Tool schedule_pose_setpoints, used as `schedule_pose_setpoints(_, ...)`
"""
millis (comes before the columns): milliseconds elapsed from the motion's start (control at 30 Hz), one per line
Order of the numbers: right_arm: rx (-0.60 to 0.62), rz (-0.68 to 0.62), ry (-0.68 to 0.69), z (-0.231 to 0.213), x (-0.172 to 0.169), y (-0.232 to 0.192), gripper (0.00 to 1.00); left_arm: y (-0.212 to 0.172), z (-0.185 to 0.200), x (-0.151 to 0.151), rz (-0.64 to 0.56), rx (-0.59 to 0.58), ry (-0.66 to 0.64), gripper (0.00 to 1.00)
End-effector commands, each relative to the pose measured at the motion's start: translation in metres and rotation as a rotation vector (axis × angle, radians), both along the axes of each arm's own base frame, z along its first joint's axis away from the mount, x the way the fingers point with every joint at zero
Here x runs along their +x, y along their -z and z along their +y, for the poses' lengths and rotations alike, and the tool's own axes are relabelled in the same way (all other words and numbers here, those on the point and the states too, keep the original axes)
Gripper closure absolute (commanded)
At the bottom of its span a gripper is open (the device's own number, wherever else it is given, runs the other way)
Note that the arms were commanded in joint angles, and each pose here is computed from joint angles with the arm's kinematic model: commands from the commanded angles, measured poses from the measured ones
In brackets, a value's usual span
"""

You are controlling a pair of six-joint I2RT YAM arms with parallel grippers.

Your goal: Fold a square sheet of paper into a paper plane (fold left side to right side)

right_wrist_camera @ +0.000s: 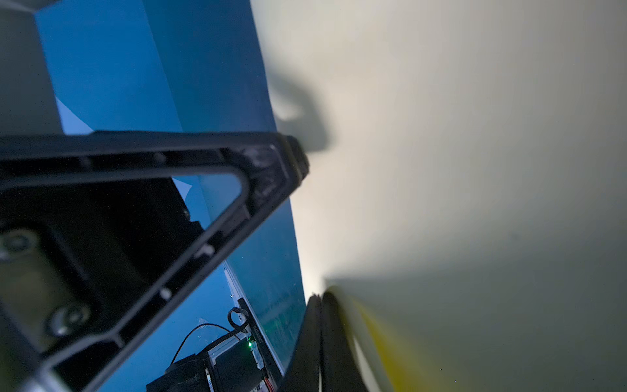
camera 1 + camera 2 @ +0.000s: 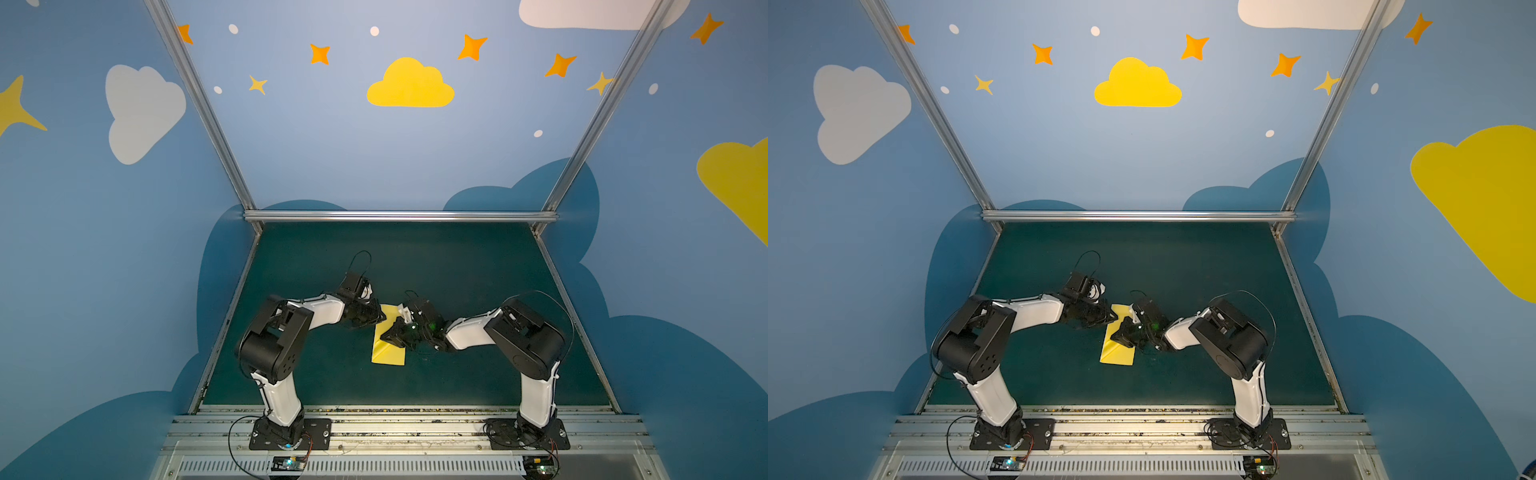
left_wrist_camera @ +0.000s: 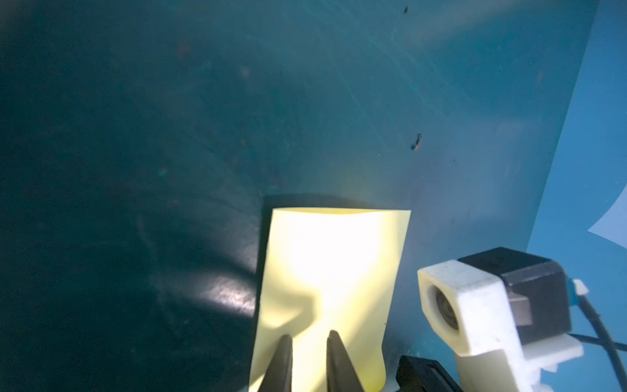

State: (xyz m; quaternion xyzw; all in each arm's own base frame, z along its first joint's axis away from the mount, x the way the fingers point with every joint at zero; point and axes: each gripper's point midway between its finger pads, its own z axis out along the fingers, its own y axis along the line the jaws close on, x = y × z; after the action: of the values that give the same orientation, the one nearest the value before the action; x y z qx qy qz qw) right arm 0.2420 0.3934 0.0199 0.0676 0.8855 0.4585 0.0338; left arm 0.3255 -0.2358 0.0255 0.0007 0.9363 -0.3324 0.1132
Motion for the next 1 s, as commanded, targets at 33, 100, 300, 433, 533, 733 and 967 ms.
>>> schedule_pose_setpoints(33, -0.018, 0.011, 0.013, -0.002, 0.004, 0.011, 1.00, 0.006, 0.003, -0.006, 0.020, 0.016, -0.004, 0.80)
schedule_pose_setpoints(100, -0.021, 0.017, 0.013, -0.002, 0.004, 0.014, 1.00, 0.006, 0.004, -0.005, 0.021, 0.015, -0.005, 0.80)
schedule_pose_setpoints(300, -0.027, 0.031, 0.007, -0.003, 0.003, 0.019, 1.00, 0.004, 0.003, -0.004, 0.018, 0.013, -0.004, 0.80)
schedule_pose_setpoints(433, -0.037, 0.034, 0.003, -0.004, 0.001, 0.021, 0.97, -0.004, 0.001, 0.001, 0.007, 0.008, 0.001, 0.80)
schedule_pose_setpoints(533, -0.045, 0.040, 0.002, -0.006, -0.001, 0.023, 0.88, -0.019, 0.002, 0.007, -0.017, -0.005, 0.000, 0.80)
schedule_pose_setpoints(733, -0.060, 0.035, -0.003, -0.008, -0.002, 0.022, 0.78, -0.061, 0.017, 0.007, -0.079, -0.051, -0.057, 0.79)
schedule_pose_setpoints(967, -0.073, 0.036, 0.004, -0.011, -0.003, 0.023, 0.67, -0.077, 0.036, -0.035, -0.079, -0.072, -0.104, 0.83)
